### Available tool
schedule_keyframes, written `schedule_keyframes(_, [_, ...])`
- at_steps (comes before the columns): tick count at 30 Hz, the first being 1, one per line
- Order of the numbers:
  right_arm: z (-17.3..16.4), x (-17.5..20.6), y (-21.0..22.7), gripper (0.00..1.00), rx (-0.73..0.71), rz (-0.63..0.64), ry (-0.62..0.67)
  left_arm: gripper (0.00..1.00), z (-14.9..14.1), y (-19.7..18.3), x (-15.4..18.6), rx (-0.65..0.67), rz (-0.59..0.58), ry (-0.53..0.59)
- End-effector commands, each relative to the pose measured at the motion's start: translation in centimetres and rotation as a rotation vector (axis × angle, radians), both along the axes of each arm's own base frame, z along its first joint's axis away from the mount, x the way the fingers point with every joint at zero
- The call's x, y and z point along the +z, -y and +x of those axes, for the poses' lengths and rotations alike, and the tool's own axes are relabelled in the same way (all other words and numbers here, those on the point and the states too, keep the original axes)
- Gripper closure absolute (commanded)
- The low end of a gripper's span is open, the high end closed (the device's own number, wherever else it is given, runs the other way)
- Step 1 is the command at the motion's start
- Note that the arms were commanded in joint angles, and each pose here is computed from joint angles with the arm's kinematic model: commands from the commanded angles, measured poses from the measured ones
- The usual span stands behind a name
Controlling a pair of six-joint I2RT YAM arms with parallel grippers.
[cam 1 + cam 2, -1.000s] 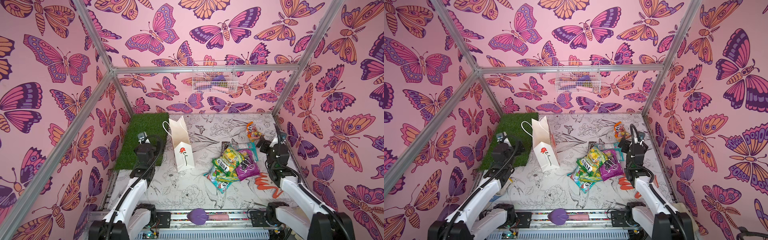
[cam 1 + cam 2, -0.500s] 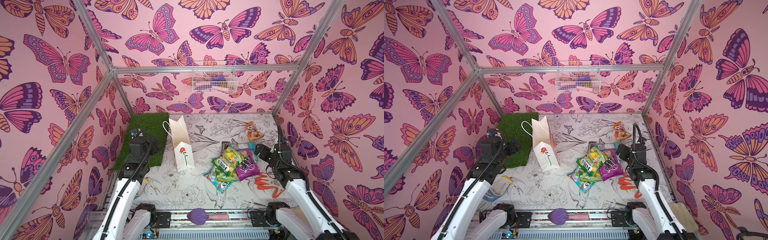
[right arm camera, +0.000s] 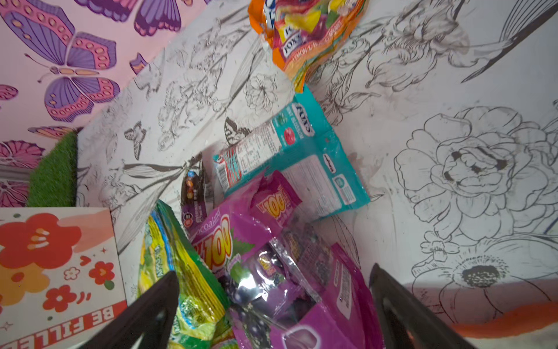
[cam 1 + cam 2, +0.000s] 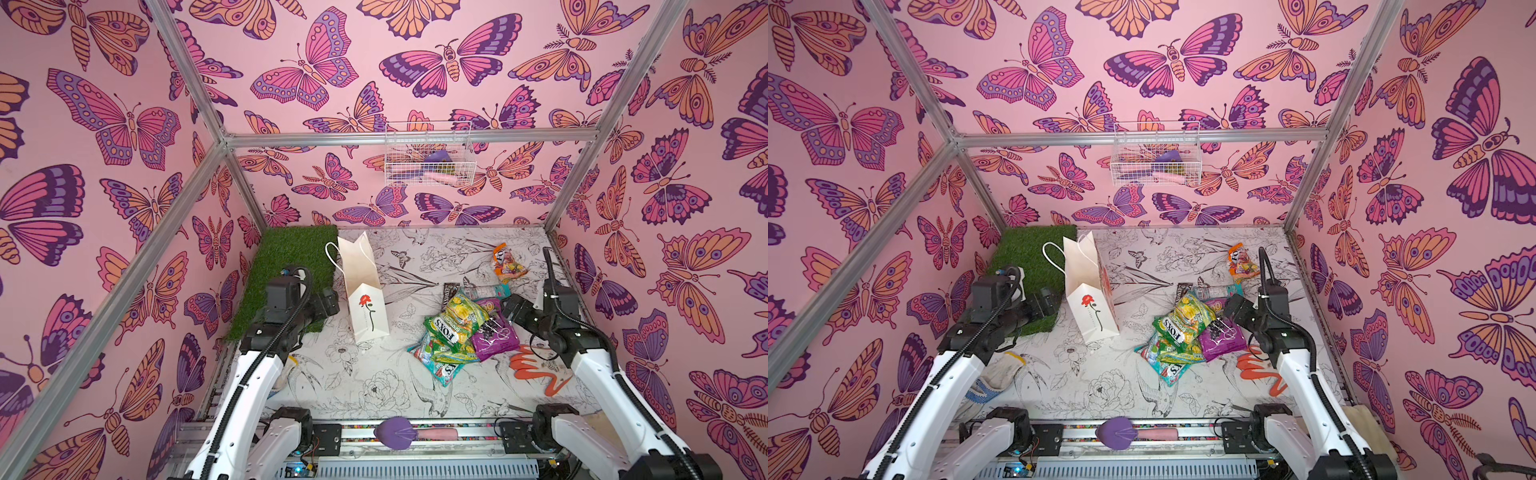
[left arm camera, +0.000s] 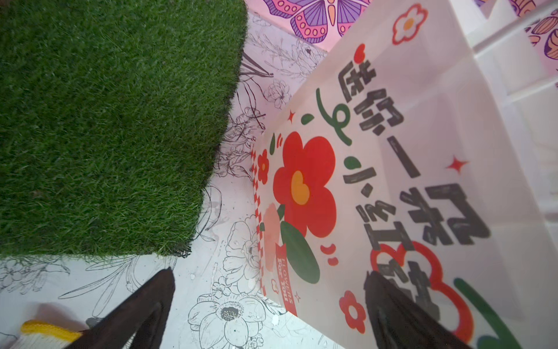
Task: Place the snacks into the paper bag
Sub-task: Pick up the snack.
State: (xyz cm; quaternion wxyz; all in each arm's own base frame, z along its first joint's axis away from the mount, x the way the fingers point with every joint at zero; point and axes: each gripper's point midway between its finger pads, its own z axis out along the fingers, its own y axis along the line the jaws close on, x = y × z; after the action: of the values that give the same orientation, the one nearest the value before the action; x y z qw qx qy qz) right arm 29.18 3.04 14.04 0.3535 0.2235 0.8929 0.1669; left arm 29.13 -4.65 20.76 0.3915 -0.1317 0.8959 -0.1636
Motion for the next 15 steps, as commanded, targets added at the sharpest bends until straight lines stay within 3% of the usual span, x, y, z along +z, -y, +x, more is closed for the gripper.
schedule_keyframes(1, [-0.7, 0.1, -0.8, 0.02, 0.058, 0.017, -0.046, 0.0, -1.5, 0.5, -0.2, -0.021, -0.042, 0.001])
schedule_keyframes(7, [-1.0, 0.5, -1.6, 0.01, 0.107, 0.031, -0.117, 0.0, -3.4, 0.4, 0.6, -0.019, -0.047, 0.073])
schedule_keyframes(15, [-2.2, 1.3, -1.4, 0.01, 0.101, 0.024, -0.151, 0.0, -4.1, 0.4, 0.5, -0.026, -0.05, 0.062])
